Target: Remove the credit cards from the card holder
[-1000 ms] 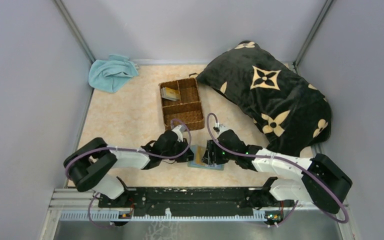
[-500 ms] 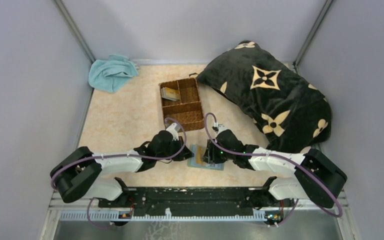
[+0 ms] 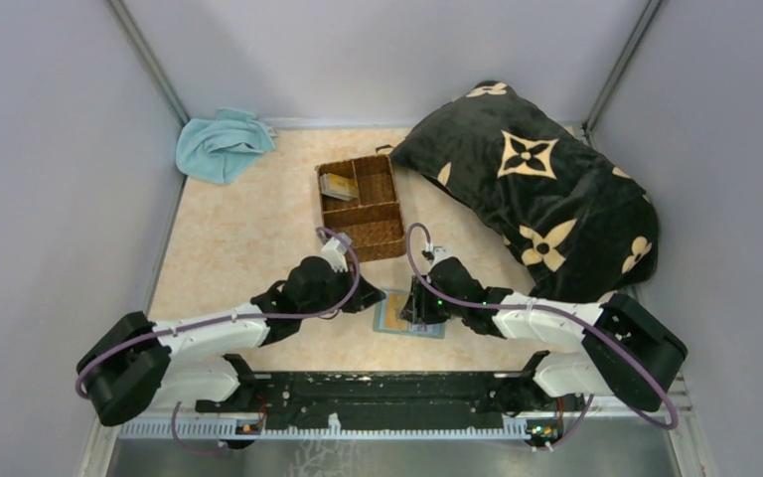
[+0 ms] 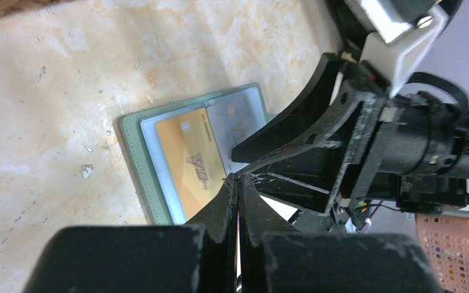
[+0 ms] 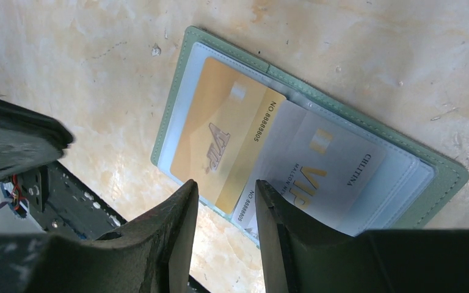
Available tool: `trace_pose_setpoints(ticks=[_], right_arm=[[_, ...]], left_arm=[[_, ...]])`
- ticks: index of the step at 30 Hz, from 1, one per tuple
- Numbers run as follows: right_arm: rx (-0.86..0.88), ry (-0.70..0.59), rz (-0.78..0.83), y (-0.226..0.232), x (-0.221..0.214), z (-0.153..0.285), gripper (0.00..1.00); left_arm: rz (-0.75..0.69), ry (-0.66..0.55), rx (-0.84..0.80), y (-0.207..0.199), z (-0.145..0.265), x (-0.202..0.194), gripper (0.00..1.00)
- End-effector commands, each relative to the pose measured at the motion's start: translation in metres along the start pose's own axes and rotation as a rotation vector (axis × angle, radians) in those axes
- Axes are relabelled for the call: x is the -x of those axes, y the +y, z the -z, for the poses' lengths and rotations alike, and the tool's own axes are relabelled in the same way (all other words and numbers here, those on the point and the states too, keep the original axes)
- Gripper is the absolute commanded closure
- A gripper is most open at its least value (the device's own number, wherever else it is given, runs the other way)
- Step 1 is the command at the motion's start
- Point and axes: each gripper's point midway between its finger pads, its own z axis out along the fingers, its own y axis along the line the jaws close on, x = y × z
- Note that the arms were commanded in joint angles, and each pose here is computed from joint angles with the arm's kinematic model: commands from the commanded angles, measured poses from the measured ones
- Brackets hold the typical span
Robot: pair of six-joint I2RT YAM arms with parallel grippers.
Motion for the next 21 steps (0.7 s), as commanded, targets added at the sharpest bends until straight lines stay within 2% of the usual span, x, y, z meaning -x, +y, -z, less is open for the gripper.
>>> trace_pose_setpoints(ticks=[1,9,21], right_arm=[[0.050,-0.037,0.002,0.014,0.010,-0.001,0.60],[0.085,-0.049,-0.032,0.015,0.009,0.005,0.61],[0.100,-0.054,-0.055,0.013,0.006,0.005,0.60]], left_arm=[[-0.024,0.063,-0.045,-0.005,-0.011,-0.013,1.00],[0.008,0.143,-0.003,0.021,-0.030,-0.042,1.00],[0.028,0.186,0.073,0.051,-0.036,-0.064,1.00]])
